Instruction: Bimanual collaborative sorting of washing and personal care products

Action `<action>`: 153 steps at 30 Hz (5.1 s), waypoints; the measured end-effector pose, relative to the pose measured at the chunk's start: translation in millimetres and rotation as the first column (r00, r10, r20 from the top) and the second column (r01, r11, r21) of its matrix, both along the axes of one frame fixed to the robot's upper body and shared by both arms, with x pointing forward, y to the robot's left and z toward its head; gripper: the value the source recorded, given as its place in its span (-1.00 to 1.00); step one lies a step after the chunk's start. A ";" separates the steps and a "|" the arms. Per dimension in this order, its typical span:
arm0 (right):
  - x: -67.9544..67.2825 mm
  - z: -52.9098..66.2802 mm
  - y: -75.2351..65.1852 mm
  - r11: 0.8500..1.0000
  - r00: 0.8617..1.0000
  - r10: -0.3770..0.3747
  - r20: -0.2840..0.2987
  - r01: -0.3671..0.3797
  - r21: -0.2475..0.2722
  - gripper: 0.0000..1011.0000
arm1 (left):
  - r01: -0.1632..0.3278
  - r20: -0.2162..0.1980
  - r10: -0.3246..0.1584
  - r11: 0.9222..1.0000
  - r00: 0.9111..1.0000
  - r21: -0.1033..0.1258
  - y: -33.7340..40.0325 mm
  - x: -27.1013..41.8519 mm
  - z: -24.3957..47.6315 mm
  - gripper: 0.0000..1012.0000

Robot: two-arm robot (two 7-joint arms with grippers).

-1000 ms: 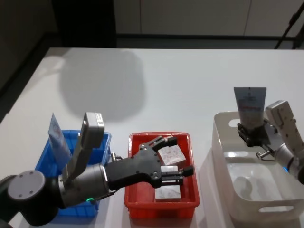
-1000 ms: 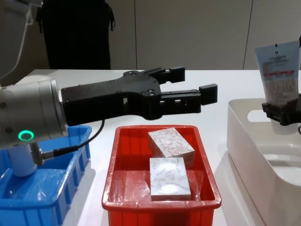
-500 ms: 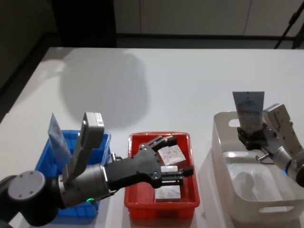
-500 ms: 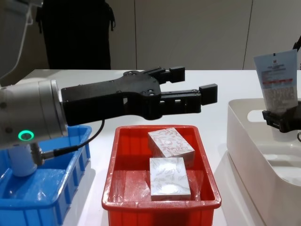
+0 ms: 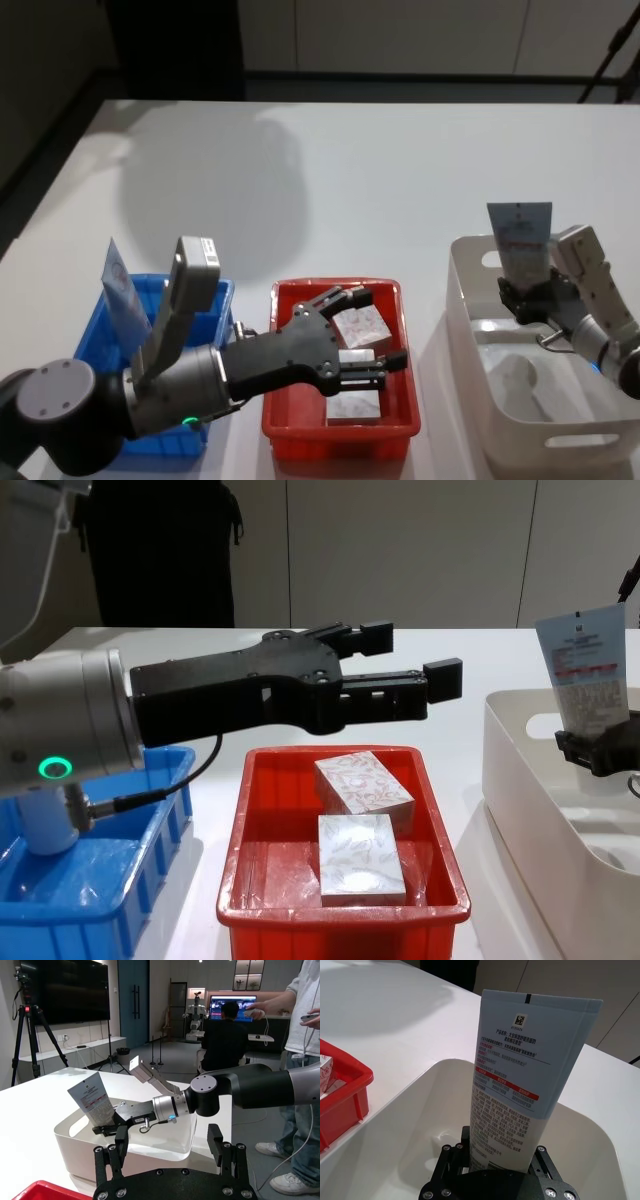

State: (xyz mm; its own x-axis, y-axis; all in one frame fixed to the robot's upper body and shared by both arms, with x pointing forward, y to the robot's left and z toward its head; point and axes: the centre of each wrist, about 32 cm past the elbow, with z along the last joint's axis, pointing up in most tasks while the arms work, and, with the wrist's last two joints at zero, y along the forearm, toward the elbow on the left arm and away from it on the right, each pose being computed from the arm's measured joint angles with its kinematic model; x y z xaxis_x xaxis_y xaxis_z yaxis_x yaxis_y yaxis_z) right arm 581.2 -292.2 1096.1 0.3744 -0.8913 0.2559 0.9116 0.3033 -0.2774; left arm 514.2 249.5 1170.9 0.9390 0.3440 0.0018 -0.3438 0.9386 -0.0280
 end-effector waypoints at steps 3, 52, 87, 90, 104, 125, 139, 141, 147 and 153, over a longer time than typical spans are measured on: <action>0.3 -0.8 -0.1 1.000 1.000 0.000 -0.004 0.000 -0.003 -0.03 | 0.000 0.000 0.000 1.000 1.000 0.000 0.0 0.0 0.0 0.98; 3.8 -4.1 0.6 1.000 0.999 -0.019 -0.039 0.019 0.002 0.98 | 0.000 0.000 0.000 1.000 1.000 0.000 0.0 0.0 0.0 0.98; -20.5 13.2 -6.0 0.997 1.000 0.013 0.008 -0.013 0.070 0.98 | 0.000 0.000 0.000 1.000 1.000 0.000 0.0 0.0 0.0 0.98; -23.8 16.2 -7.3 0.997 1.000 0.017 0.021 -0.018 0.071 0.98 | 0.000 0.000 0.000 1.000 1.000 0.000 0.0 0.0 0.0 0.98; -44.4 24.4 -10.8 0.999 0.993 0.038 0.114 -0.042 0.028 0.98 | 0.000 0.000 0.000 1.000 1.000 0.000 0.0 0.0 0.0 0.98; -82.6 26.0 -17.2 0.999 0.959 0.023 0.283 -0.014 -0.036 0.98 | 0.000 0.000 0.000 1.000 1.000 0.000 0.0 0.0 0.0 0.98; -92.9 23.7 -17.6 0.999 0.947 0.019 0.320 -0.003 -0.050 0.98 | 0.000 0.000 0.000 1.000 1.000 0.000 0.0 0.0 0.0 0.98; -92.8 23.7 -17.5 0.999 0.948 0.019 0.319 -0.004 -0.049 0.98 | -0.001 0.000 0.001 1.000 1.000 0.000 0.0 0.0 0.0 0.98; -91.8 25.6 -17.1 0.999 0.948 0.020 0.317 -0.005 -0.048 0.98 | -0.030 0.001 0.030 0.999 1.000 0.012 1.6 -0.7 -0.9 0.98; -89.7 31.3 -16.3 0.999 0.950 0.018 0.313 -0.005 -0.043 0.98 | -0.102 0.008 0.102 0.994 0.995 0.042 6.5 -2.4 -3.6 0.98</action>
State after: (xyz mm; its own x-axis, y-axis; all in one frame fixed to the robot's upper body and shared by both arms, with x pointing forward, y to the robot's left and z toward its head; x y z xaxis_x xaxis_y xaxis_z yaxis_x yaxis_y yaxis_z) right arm 491.4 -308.5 1127.4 0.2794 -0.8738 0.3980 0.9512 0.3083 0.0092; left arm 511.8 256.0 1167.3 0.8988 0.4378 0.0237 -0.4381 0.8989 0.0093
